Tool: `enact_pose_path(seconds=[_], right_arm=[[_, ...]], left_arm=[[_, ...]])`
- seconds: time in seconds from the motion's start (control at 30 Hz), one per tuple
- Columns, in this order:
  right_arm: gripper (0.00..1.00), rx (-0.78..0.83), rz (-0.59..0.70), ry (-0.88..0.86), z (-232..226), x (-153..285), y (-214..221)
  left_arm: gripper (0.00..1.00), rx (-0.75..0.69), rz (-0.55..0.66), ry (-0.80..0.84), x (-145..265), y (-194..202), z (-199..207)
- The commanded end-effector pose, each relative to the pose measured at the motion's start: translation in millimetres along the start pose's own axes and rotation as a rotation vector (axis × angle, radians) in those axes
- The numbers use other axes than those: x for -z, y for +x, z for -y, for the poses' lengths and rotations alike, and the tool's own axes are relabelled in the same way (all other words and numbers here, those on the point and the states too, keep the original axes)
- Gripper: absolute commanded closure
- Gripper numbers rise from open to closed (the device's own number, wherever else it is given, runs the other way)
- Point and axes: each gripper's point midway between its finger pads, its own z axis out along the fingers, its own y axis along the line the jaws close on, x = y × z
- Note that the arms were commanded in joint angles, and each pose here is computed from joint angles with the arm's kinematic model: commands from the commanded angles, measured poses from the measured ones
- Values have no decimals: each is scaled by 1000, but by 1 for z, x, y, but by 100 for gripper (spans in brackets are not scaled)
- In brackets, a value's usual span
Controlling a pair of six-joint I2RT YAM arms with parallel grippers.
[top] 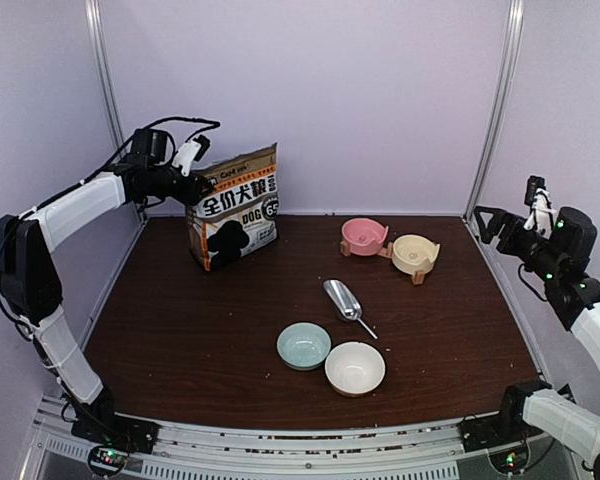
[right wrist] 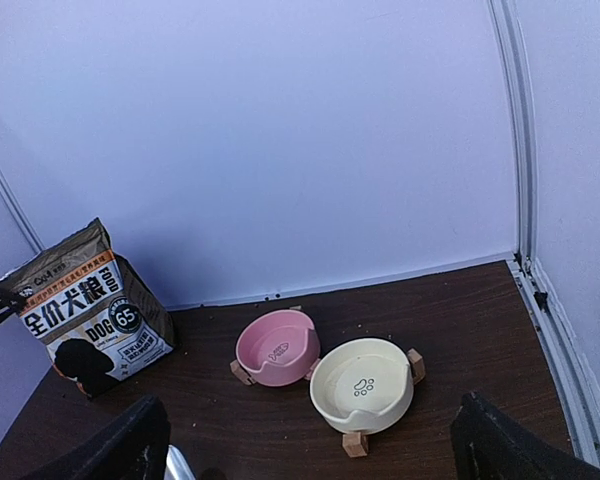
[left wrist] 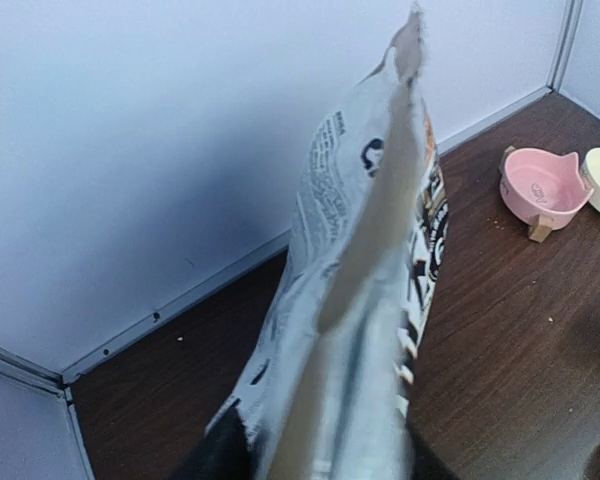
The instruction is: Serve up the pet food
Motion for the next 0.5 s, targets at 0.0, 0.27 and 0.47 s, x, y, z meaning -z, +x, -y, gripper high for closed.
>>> enact_pose_path(seconds=[0.0, 0.27, 0.47], right_arm=[[0, 33, -15, -23, -6, 2, 1], [3, 0, -47, -20, -7, -6, -5], [8, -120, -139, -25, -27, -16, 4]], left_arm=[[85, -45, 96, -57, 7, -34, -5], [100, -37, 146, -149, 59, -46, 8], [100, 23, 106, -211, 113, -18, 78]])
